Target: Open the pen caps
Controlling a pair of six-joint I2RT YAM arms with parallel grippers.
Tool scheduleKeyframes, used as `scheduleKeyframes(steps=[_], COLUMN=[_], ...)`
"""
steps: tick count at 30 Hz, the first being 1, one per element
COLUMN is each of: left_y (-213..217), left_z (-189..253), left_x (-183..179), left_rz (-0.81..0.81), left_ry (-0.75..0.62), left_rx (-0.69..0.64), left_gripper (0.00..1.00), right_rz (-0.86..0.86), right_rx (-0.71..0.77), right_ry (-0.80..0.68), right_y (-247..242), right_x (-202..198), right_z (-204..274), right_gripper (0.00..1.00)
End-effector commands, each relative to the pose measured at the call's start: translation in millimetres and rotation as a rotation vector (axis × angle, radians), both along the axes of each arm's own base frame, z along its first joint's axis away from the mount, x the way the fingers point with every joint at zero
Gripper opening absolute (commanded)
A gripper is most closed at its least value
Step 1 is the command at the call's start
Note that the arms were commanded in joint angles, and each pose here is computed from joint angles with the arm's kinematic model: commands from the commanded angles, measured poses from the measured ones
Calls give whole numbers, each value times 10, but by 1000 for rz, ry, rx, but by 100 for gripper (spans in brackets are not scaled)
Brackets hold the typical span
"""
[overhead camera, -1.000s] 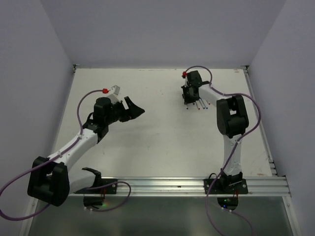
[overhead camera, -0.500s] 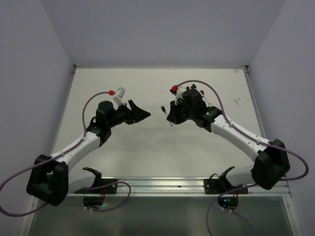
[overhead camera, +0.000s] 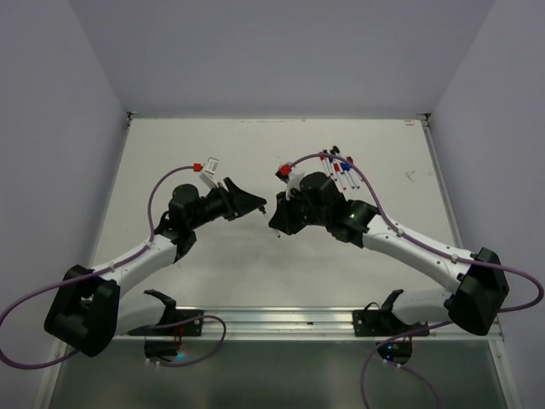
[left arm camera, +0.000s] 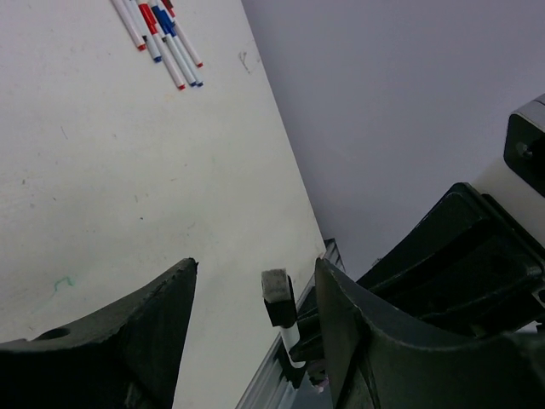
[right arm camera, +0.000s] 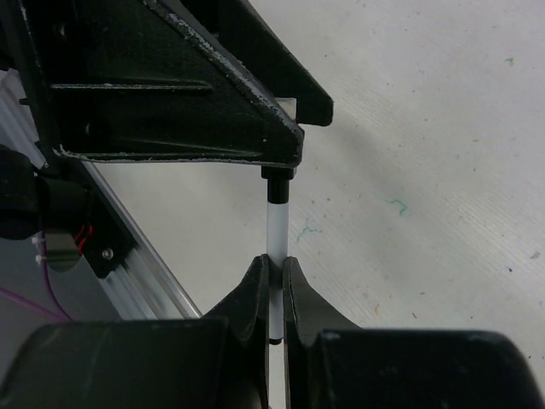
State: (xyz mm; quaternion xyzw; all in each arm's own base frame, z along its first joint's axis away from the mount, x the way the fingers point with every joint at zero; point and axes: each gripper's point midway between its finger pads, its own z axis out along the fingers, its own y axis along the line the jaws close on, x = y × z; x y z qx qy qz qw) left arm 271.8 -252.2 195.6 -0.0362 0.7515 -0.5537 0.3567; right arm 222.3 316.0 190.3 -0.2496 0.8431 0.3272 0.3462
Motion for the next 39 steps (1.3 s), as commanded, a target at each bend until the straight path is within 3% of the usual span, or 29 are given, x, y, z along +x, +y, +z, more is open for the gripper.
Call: scheduleKeyframes(steps=[1,12,28,39], left_y=[-34,-23,-31,-37], left_z=[171,219,261,275], left_x=[-7,-97,-109,-127], left_rz=[-8,-16,-17,-26], left_ry=[-39,-19,-12,-12], left_rx=[-57,-107,-128,-134], left_gripper=[61,46,38,25], right_rz=[-26,-44,-27,-36], right_rx=[70,65,73,83], right_ry=[-57,-79,-73,-90], right_y=[82,112,261,301], right_x=[44,90,119,145], right_z=[222,151,70,128], right_gripper=[0,0,0,0])
